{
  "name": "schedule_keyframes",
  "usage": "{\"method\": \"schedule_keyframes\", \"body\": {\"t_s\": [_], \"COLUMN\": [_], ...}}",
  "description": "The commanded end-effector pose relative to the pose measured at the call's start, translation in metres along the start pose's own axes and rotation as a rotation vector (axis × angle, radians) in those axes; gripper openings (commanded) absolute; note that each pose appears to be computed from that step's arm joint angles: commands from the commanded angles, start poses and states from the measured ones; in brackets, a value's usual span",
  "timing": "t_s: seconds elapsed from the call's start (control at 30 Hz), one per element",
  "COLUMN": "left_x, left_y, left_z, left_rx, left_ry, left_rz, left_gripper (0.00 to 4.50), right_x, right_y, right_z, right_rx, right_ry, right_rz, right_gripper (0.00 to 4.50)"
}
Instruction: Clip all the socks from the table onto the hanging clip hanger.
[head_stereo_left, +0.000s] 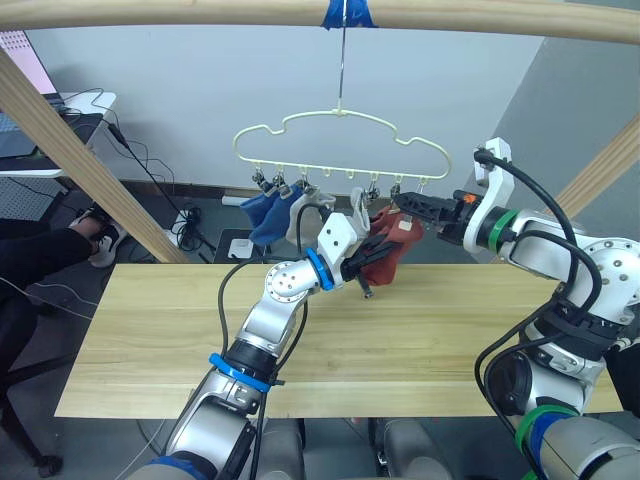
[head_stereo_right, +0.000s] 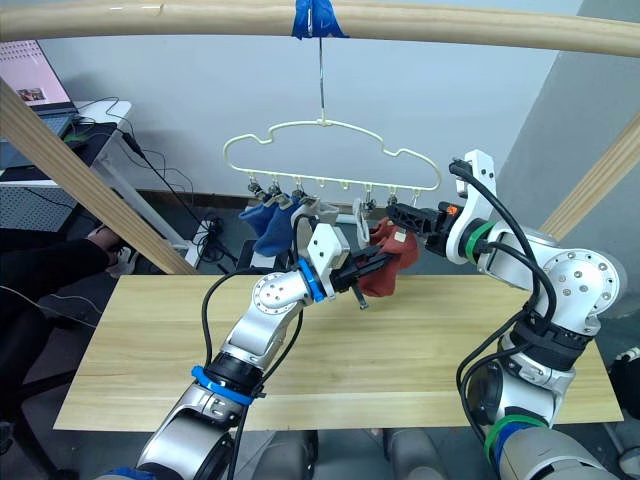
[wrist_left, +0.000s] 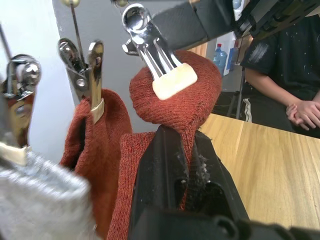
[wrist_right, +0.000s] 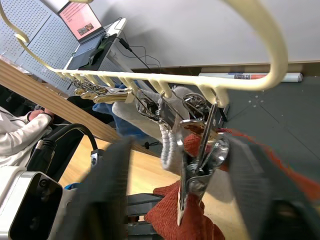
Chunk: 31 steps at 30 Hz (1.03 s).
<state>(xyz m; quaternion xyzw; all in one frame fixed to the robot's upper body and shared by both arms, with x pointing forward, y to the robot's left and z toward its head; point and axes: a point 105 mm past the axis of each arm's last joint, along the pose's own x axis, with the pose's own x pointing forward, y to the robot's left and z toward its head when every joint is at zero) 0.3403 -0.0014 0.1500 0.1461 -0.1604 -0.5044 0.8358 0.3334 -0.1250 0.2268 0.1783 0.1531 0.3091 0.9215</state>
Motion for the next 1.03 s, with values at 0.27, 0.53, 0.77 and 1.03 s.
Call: {"method": "schedule_keyframes", "body": {"t_s": [0.27, 0.53, 0.77, 1.03], "left_x": [-0.011, -0.098, -0.187, -0.214], "left_y": [-0.003, 0.040, 0.076, 0.078], "left_z": [-0.008, -0.021, -0.017, -0.013], "left_rx": [-0.190, -0.312, -0.275, -0.257], "left_ry": [0.052, 0.196, 0.392, 0.488], "left_rz": [-0.043, 0.120, 0.413, 0.450], "left_gripper": [3.09, 4.47, 4.47, 4.47], "right_x": [-0.052, -0.054, -0.058, -0.062], "right_y": [-0.035, -0.042, -0.041, -0.050], "right_z": [0.015, 0.000, -0.016, -0.016], "right_rx": [-0.303, -0.583, -0.683, -0.646], "right_ry": [0.012, -0.032, -0.118, -0.150], "right_rz": [-0.169, -0.193, -0.177, -0.208], "right_gripper": [4.50, 4.50, 4.50, 4.50]}}
